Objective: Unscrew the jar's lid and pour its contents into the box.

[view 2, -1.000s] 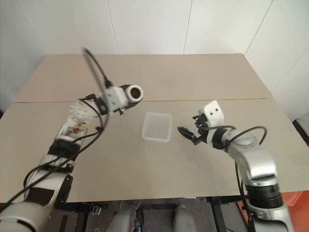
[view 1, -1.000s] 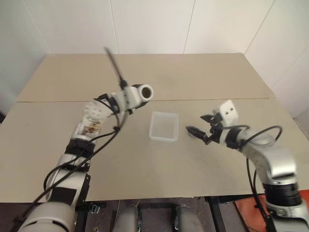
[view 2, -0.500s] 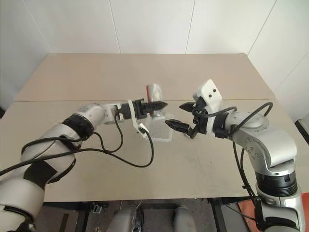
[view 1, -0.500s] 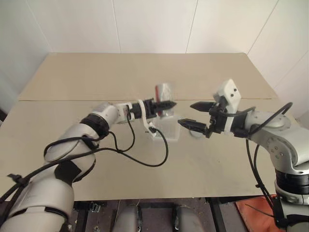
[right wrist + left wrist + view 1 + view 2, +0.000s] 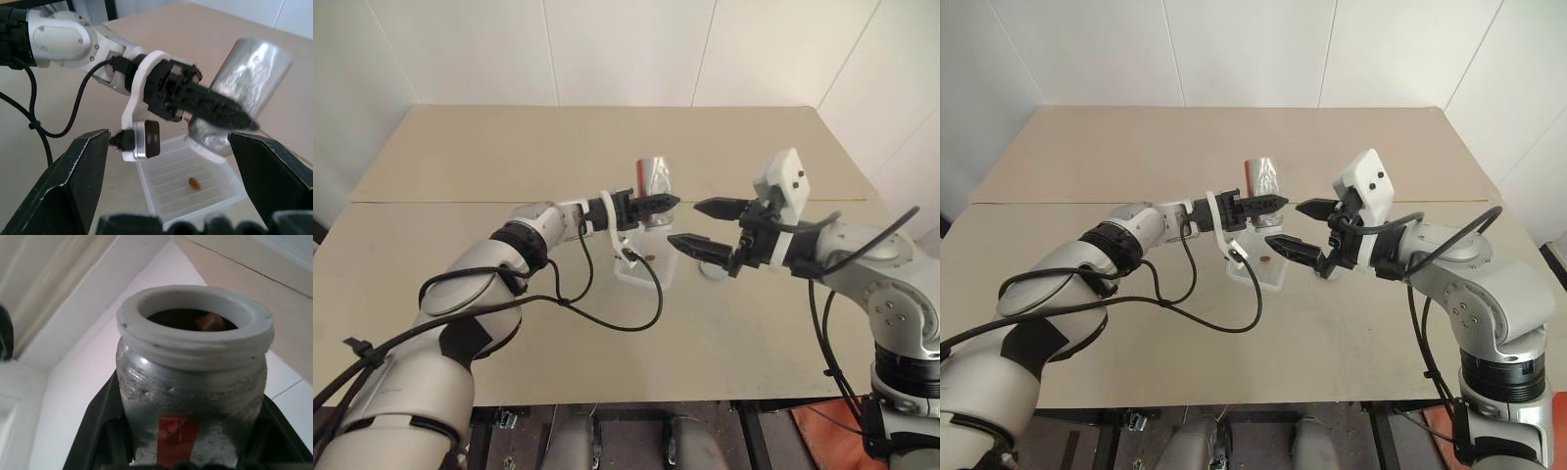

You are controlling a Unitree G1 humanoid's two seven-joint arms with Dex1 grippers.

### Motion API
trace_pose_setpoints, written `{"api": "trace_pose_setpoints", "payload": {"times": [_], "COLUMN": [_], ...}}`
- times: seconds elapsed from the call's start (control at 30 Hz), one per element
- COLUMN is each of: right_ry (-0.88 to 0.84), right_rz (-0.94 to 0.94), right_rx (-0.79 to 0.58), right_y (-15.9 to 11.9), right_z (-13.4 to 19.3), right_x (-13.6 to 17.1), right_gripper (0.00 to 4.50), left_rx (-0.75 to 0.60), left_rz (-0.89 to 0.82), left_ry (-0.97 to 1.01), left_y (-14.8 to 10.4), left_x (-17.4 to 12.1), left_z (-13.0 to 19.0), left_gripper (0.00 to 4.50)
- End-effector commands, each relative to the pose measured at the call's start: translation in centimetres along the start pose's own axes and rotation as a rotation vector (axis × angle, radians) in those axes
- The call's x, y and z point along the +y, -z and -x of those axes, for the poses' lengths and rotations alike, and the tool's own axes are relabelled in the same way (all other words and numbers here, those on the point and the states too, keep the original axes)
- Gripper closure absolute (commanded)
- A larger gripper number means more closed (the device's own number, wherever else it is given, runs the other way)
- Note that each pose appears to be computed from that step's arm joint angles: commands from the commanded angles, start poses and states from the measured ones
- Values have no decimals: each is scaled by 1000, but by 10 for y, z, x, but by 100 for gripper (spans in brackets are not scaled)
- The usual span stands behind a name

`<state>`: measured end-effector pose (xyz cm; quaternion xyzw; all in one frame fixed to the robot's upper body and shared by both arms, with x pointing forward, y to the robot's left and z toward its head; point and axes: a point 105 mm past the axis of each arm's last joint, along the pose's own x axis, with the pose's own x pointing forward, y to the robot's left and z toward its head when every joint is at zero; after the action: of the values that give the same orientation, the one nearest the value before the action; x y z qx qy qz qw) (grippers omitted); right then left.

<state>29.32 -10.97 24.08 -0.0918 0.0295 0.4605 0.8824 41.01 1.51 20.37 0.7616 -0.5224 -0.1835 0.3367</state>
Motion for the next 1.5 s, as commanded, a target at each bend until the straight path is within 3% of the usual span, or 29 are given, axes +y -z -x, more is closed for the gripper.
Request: {"api": "trace_pose_setpoints", "payload": {"times": [0.03,0.2,0.3,0.5,0.67,0.93,1.2,1.5], "right_ry": [-3,-17,-27,-24,-6,3,-1,15], "right_rz": [43,28,19,6,-9,-6,0,14], "right_rx": [-36,-38,-46,-55,-56,-43,-42,4], "right_y": [-11,-8,-7,-4,-1,4,4,15], "right_z": [5,4,2,0,1,2,2,12], "right_x": [2,2,2,1,0,1,2,-5], "right_gripper": [2,2,2,2,2,2,0,0], "left_rx": [167,497,609,761,823,825,818,721], "left_rz": [319,1110,1516,2038,2121,2089,2064,2048], "left_ry": [-79,-225,-272,-319,-253,-214,-214,-127], "left_y": [33,76,78,59,18,-8,-11,-20], "left_x": [23,28,14,-9,-37,-59,-58,-22], "left_z": [8,45,73,112,130,133,139,178], "left_gripper": [253,253,253,253,253,253,4,4]}}
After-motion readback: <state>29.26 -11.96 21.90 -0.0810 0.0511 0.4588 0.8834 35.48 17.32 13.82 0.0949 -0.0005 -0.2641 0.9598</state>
